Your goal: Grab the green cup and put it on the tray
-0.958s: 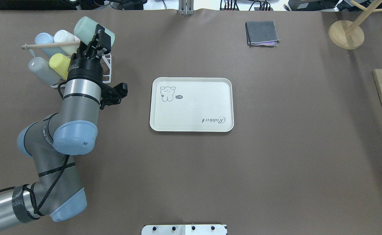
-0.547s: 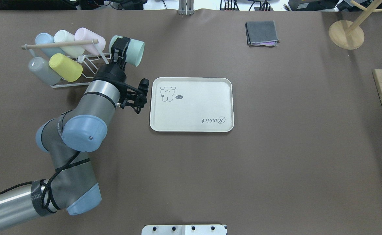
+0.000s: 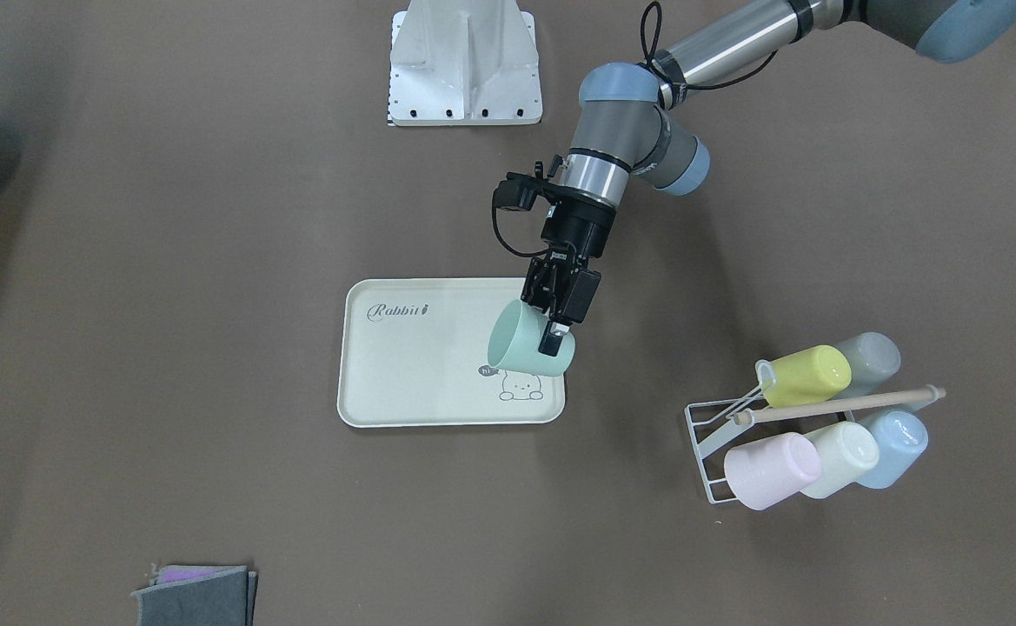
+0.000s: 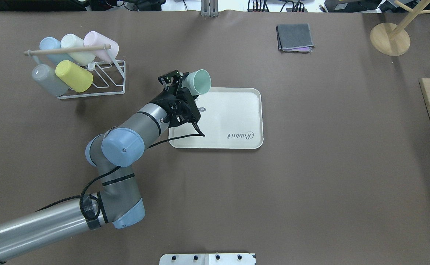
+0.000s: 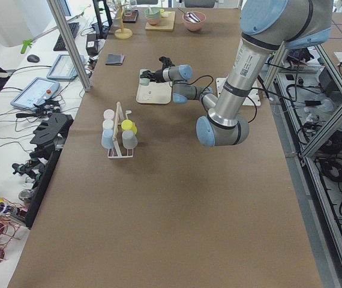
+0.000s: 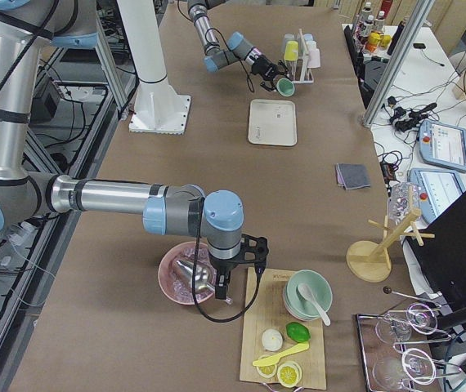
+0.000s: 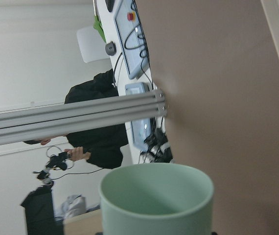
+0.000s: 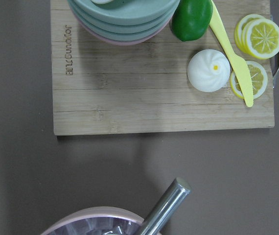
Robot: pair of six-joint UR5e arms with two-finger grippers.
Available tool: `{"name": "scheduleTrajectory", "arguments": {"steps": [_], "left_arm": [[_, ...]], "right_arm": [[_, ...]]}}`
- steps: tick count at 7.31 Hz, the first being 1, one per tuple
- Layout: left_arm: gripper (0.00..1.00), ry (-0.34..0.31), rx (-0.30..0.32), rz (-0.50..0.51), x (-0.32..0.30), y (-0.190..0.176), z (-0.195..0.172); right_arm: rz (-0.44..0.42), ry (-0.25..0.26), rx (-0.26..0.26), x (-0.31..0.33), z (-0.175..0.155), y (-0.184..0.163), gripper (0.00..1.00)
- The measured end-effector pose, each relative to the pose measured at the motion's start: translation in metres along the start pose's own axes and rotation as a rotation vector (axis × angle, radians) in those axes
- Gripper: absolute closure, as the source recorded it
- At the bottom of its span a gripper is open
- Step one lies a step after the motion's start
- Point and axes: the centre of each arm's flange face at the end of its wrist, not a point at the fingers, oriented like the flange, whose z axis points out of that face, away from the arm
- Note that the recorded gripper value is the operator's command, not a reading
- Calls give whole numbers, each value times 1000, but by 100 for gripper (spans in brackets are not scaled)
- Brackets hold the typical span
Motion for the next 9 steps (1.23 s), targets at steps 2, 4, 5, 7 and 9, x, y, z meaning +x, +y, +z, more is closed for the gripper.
{"name": "scheduleTrajectory", "arguments": {"steps": [2,4,5,7,9], "left_arm": [[94,149,78,-194,25,0,6],[93,266,149,-318,45,-7,4],[93,308,170,-377,49,-15,4],[93,334,176,-415,54,-19,14],[92,345,144,-468,54,-17,29]], "right_arm": [[2,0,0,1,1,-2,0],[9,-27,-11,2,6,-3,0],[13,-42,-16,2,9,-3,0],[16,-51,-19,2,10,-4,0],[15,-52,-18,2,10,-4,0]]}}
